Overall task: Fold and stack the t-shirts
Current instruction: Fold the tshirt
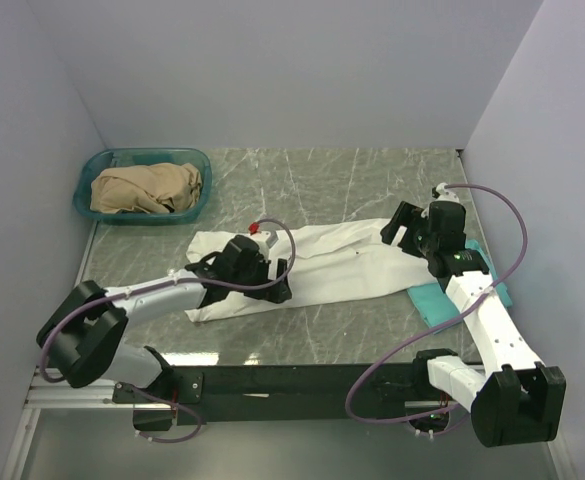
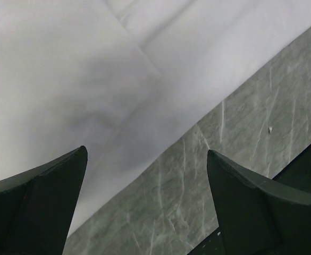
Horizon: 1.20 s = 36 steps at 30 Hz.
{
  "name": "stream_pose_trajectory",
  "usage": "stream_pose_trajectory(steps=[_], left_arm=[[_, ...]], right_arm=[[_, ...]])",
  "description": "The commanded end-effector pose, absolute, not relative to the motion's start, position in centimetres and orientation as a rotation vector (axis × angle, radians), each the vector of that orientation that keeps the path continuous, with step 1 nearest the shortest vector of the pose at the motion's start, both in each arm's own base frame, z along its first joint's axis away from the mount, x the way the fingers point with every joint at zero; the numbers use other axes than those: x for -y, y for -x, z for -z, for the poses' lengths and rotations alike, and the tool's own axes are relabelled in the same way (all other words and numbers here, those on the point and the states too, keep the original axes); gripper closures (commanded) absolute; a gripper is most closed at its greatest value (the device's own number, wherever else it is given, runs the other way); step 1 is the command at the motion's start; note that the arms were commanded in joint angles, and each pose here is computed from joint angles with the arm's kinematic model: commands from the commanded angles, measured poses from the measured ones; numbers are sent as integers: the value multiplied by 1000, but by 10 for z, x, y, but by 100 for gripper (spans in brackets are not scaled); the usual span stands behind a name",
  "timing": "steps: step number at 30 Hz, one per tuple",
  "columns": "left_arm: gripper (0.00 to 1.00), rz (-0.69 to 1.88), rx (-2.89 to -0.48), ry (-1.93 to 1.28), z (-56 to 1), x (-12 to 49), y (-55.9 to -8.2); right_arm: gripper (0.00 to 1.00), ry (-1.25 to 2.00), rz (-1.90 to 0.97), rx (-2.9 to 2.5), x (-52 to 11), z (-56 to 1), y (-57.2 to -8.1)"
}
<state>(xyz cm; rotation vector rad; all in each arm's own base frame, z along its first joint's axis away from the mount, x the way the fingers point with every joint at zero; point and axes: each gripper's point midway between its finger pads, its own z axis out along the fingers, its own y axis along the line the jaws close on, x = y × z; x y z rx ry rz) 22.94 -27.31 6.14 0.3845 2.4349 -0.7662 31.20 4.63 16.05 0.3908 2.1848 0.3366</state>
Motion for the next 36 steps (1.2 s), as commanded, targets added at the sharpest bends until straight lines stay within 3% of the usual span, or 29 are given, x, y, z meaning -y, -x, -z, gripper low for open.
stream_pose_trajectory(steps=[1, 18, 23, 36], left_arm=[[1, 729, -2402, -329, -77, 260, -226], [1, 447, -2326, 203, -96, 192, -260], [1, 527, -2338, 349, -86, 184, -283], [1, 442, -2511, 528, -15, 170, -306]], right_arm=[[8, -347, -363, -2106, -49, -178, -317], [7, -90, -397, -2144, -115, -198, -328], [7, -131, -339, -2267, -125, -171, -349], [7, -159, -158, -2504, -126, -87, -420]])
